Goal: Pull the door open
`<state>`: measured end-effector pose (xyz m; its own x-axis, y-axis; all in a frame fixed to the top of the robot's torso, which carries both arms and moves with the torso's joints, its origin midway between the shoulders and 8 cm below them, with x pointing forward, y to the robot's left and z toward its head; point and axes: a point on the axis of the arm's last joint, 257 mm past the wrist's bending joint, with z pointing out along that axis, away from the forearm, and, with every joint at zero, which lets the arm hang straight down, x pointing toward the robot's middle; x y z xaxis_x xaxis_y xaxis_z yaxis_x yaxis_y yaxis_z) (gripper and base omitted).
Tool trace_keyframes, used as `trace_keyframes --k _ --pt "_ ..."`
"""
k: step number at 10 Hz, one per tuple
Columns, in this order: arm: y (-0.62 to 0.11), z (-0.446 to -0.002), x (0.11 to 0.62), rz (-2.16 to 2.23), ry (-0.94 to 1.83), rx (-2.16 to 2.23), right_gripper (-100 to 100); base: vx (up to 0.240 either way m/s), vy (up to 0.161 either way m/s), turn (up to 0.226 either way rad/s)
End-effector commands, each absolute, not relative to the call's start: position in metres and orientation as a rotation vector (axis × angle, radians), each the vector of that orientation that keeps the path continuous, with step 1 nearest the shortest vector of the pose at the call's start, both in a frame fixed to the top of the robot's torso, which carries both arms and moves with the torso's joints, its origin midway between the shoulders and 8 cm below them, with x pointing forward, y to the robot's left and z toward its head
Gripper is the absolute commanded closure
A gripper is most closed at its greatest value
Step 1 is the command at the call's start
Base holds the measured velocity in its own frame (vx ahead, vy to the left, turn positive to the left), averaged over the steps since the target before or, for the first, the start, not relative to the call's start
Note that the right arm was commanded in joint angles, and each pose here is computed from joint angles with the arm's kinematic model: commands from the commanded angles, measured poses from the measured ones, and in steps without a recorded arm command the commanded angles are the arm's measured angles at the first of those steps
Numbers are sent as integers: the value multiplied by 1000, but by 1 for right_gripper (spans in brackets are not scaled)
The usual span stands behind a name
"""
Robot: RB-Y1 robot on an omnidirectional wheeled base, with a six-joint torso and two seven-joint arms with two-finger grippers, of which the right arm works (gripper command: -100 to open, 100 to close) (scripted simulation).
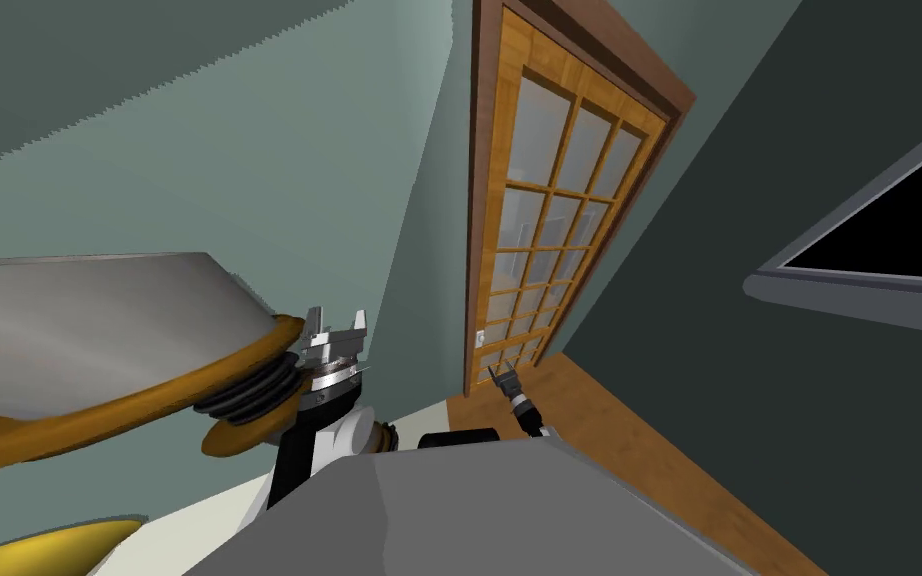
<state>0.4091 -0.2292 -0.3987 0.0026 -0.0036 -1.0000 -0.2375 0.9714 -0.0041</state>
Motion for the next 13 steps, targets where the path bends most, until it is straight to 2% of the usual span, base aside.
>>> trace_keyframes --k 1,4,8,13 --pt "-233 -399 409 179 1564 -194 -100 -184 -83 14" --pt "-246 -401 413 156 1571 -200 -100 -186 -91 40" --pt "-273 -403 421 106 1585 -205 -100 -178 -38 55" --pt "-299 -403 436 50 1595 -187 -100 -88 -30 51"
